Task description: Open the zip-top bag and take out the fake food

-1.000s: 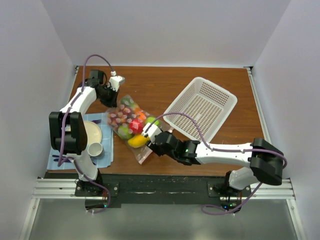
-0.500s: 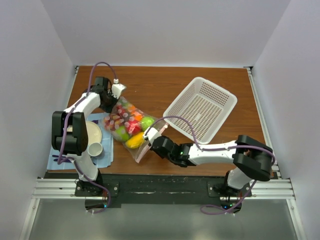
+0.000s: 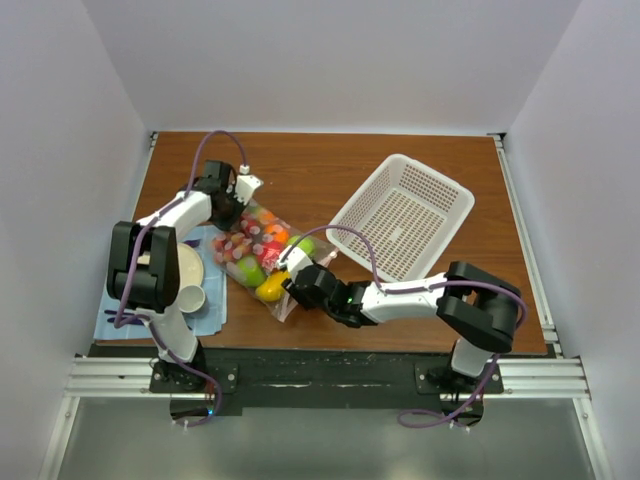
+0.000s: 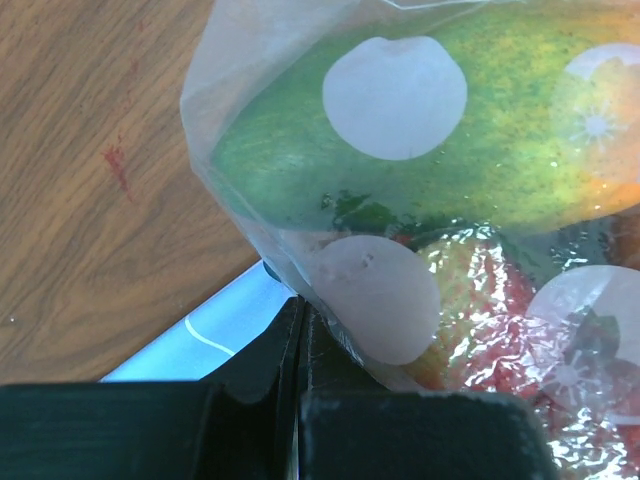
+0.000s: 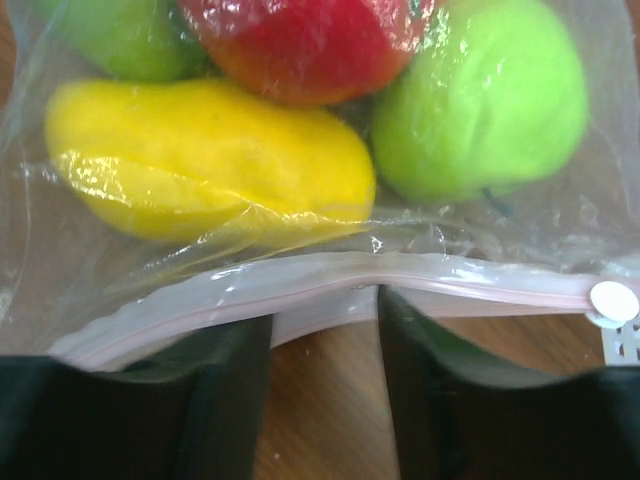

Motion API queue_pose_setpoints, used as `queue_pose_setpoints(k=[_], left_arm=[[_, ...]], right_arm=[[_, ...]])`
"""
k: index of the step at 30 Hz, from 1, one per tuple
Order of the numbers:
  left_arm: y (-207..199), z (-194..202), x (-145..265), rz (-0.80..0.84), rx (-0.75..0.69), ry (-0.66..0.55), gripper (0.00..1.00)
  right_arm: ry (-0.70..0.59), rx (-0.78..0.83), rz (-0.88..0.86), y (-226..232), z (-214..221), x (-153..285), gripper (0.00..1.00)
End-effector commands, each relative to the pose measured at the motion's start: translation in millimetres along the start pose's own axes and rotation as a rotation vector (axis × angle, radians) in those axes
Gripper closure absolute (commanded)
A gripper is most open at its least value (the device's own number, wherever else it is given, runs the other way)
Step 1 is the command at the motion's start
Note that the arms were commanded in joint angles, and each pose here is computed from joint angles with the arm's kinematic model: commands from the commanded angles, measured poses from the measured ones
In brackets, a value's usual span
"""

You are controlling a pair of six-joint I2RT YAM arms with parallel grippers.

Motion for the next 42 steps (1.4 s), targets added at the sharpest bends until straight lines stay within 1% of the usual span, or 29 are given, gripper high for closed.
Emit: queue_pose_setpoints(k=[1,3,8,9,10,11,13,18,23,26,31,39,42], left_arm=[[-8,4,-4,0.007,-0.034,0.011,1.0],[-12,4,-5,0.016,-0.039,0.016,1.0],[-23,5,-9,0.034,-0.058,0.027,1.0],[-25,5,-10,0.038,-0.061,0.028,1.0],[-25,4,-10,0.039,-0.059,0.027,1.0],[-26,4,-10,0.043,-0.06,0.026,1.0],[-25,1,-9,0.042,-0.062,0.021,1.0],[-30,-5,-9,0.055,-0.066,0.014,1.0],[-45,-6,-14,0.079,-0.073,0.027,1.0],[-63,-1,-21,0.103,-0.097,0.054,1.0],[-92,0,-29,0.143,-0.138,0.074,1.0],[-94,2,-35,0.138,-0.149,0.1,1.0],[-100,6,-37,0.156,-0.149,0.112,1.0]], right_arm=[[-0.159,-0.077,-0.058,13,-49,-4,0.39],[-0.184,-0.094,-0.072,16,-56,-5,0.34],[-0.228,-0.091,-0.159,32,-66,-10,0.26],[-0.227,-0.081,-0.17,35,-66,-11,0.23],[-0.211,-0.065,-0.183,37,-61,-16,0.22],[-0.213,-0.061,-0.193,41,-65,-19,0.21],[-0.187,-0.043,-0.205,45,-57,-28,0.19],[-0.174,-0.021,-0.253,58,-53,-39,0.14],[-0.194,-0.021,-0.312,66,-60,-35,0.12],[-0.209,-0.011,-0.331,70,-66,-34,0.11],[-0.184,0.012,-0.369,79,-62,-42,0.11],[-0.128,0.025,-0.444,98,-39,-49,0.11],[-0.149,0.018,-0.442,99,-43,-48,0.12]])
Point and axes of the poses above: each gripper's point midway between its finger pads, its own x axis back along the fingers, its own y axis along the line the jaws close on, z = x × y, the point moved 3 cm from there along x, back along the fingers, and after that the axes turned 10 degrees about -x, right-handed, at the moved point
